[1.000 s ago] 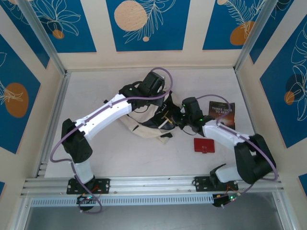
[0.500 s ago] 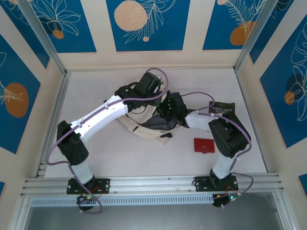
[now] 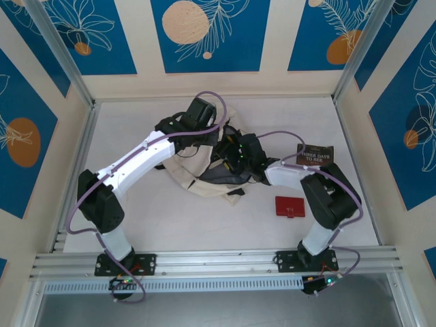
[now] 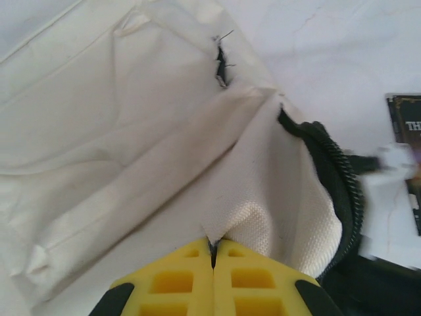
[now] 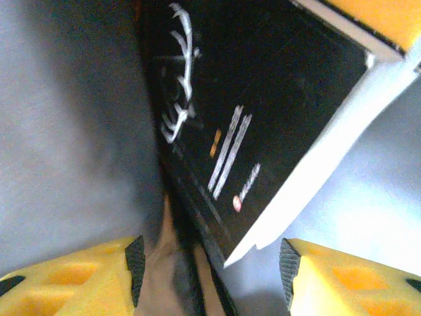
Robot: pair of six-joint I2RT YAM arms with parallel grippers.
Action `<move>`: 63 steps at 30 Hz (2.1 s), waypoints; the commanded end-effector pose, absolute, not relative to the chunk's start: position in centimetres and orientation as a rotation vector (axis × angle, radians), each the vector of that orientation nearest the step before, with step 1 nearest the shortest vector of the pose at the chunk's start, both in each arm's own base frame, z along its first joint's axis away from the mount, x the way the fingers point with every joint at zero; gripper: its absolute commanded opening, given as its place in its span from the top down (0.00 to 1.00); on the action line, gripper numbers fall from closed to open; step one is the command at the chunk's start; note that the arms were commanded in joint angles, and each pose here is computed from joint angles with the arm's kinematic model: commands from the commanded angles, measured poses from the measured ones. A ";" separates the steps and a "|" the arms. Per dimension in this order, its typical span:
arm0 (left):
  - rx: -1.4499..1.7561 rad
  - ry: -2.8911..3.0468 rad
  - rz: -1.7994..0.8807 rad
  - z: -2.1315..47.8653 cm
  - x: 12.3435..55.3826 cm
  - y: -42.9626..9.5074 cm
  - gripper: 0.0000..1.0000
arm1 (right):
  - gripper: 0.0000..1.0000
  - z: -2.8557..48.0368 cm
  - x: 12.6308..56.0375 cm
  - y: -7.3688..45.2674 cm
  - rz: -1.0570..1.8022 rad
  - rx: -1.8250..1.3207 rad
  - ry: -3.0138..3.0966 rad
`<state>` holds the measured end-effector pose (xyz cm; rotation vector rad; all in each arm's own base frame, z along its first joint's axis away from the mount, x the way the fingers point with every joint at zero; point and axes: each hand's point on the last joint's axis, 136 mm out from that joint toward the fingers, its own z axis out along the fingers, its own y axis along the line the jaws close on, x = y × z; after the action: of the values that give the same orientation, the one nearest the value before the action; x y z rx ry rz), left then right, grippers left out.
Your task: Pack books, pencil case, and school supplies into a backpack
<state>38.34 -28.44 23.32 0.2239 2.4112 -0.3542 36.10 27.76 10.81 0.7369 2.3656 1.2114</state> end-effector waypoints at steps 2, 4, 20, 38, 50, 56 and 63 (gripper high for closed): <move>0.181 2.427 -0.347 22.8 38.6 -26.5 1.00 | 0.39 11.0 31.8 25.6 1.078 0.484 2.489; 0.169 2.449 -0.313 21.7 38.7 -25.6 1.00 | 0.39 10.7 30.4 23.6 0.971 0.449 2.522; 0.119 2.629 -0.206 14.7 34.8 -20.1 1.00 | 0.26 11.0 32.8 3.8 -0.040 0.538 2.626; 0.059 2.576 -0.340 19.0 33.2 -19.2 0.18 | 0.23 3.1 35.1 -2.0 -0.068 0.756 2.851; 0.025 2.536 -0.317 19.9 33.1 -18.2 0.03 | 0.28 0.7 35.1 1.9 0.120 0.623 3.007; 0.020 2.542 -0.339 19.7 33.1 -18.6 0.03 | 0.29 1.4 36.0 4.6 0.208 0.556 3.007; 0.018 2.553 -0.351 19.5 33.0 -18.7 0.03 | 0.31 1.6 36.3 9.8 0.394 0.483 3.016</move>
<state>33.14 -19.11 19.55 0.0467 2.5424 -0.3404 37.02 5.01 2.76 0.5199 2.9517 0.1548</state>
